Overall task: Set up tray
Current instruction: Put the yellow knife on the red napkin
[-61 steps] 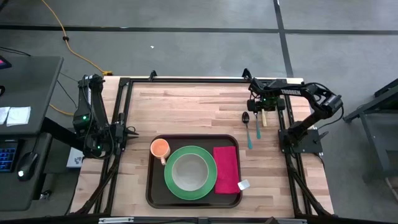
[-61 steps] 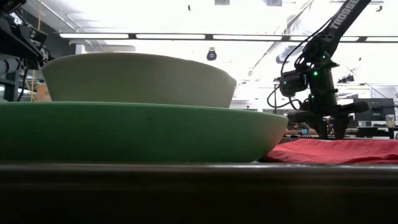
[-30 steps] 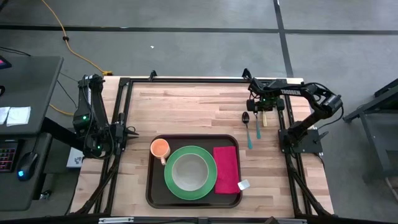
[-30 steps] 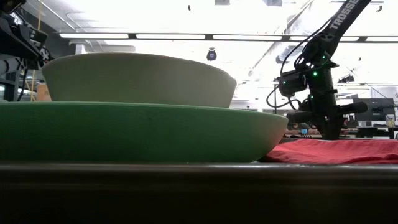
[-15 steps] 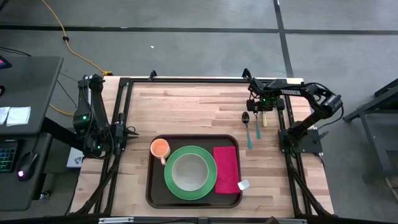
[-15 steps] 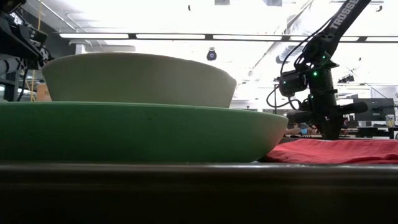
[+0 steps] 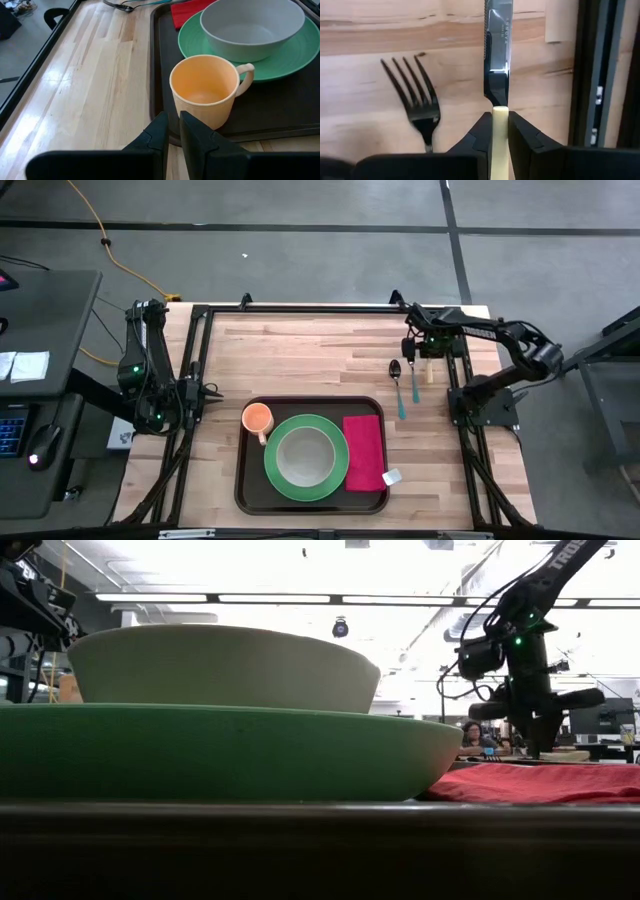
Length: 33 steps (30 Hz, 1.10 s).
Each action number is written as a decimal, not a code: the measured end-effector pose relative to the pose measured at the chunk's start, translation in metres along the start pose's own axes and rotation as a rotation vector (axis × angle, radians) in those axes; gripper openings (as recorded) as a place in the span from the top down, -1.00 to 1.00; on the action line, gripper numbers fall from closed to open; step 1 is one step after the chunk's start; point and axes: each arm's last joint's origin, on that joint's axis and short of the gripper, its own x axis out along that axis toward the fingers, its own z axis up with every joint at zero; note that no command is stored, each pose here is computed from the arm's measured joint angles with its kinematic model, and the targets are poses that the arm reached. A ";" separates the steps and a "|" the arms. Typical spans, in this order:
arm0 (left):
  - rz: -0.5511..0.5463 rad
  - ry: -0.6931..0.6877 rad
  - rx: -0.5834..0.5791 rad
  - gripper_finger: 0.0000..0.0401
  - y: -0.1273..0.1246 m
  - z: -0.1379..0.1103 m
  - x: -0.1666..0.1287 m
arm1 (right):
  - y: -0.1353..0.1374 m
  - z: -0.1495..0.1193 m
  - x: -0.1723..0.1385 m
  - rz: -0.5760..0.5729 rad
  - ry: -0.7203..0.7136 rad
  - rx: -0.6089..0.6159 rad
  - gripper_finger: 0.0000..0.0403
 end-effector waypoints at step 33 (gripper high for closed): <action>-0.003 -0.001 -0.005 0.61 0.000 0.000 0.000 | 0.023 -0.076 -0.042 0.162 0.042 0.006 0.82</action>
